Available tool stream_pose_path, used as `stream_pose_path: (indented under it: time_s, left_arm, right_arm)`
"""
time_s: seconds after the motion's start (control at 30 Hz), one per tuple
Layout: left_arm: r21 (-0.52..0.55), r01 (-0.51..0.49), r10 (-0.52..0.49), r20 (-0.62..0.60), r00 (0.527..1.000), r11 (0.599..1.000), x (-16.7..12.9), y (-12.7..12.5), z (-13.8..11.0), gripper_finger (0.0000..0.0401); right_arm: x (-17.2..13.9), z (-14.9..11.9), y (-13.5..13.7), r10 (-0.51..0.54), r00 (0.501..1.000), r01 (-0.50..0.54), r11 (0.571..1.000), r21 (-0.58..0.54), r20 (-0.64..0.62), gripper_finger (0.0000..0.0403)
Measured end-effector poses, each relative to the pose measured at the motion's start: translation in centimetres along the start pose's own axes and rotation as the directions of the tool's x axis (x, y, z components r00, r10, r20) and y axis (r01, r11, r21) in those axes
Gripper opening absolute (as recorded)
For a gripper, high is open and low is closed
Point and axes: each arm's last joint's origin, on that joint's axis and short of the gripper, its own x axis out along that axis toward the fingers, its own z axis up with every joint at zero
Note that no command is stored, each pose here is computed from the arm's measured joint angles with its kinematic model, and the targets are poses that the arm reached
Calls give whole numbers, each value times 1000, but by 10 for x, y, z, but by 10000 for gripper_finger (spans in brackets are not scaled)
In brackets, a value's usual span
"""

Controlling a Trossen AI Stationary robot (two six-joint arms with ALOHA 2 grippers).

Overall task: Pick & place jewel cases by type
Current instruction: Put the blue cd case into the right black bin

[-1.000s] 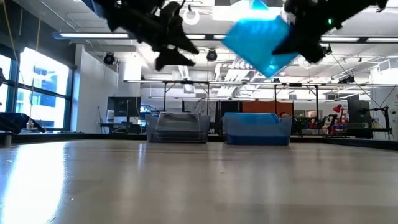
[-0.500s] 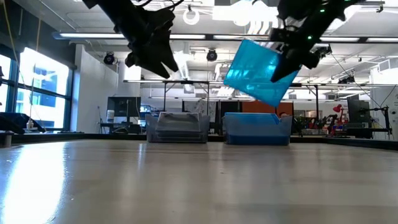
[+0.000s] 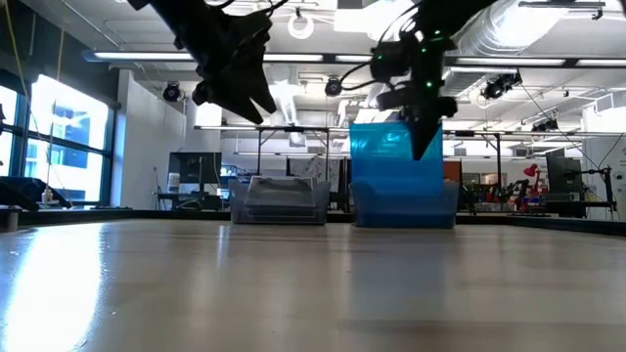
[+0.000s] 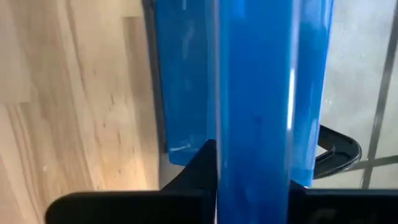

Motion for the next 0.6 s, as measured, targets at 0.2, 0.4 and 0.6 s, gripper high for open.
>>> stream_pose_path:
  time_s: [0.2, 0.4, 0.6]
  left_arm:
    - [9, -18, 18, -25, 1000, 1000, 0, 2, -3, 202]
    - [9, -32, 33, -21, 999, 999, 0, 2, -3, 202]
    - [-2, -32, 32, -21, 999, 999, 0, 2, -3, 202]
  right_arm:
    - [-2, 12, -11, 3, 998, -5, 1000, -24, -64, 51]
    - [-12, 13, -13, 12, 997, -11, 1000, 12, -71, 107]
    - [-20, 12, -17, -60, 991, 61, 998, 0, -116, 139]
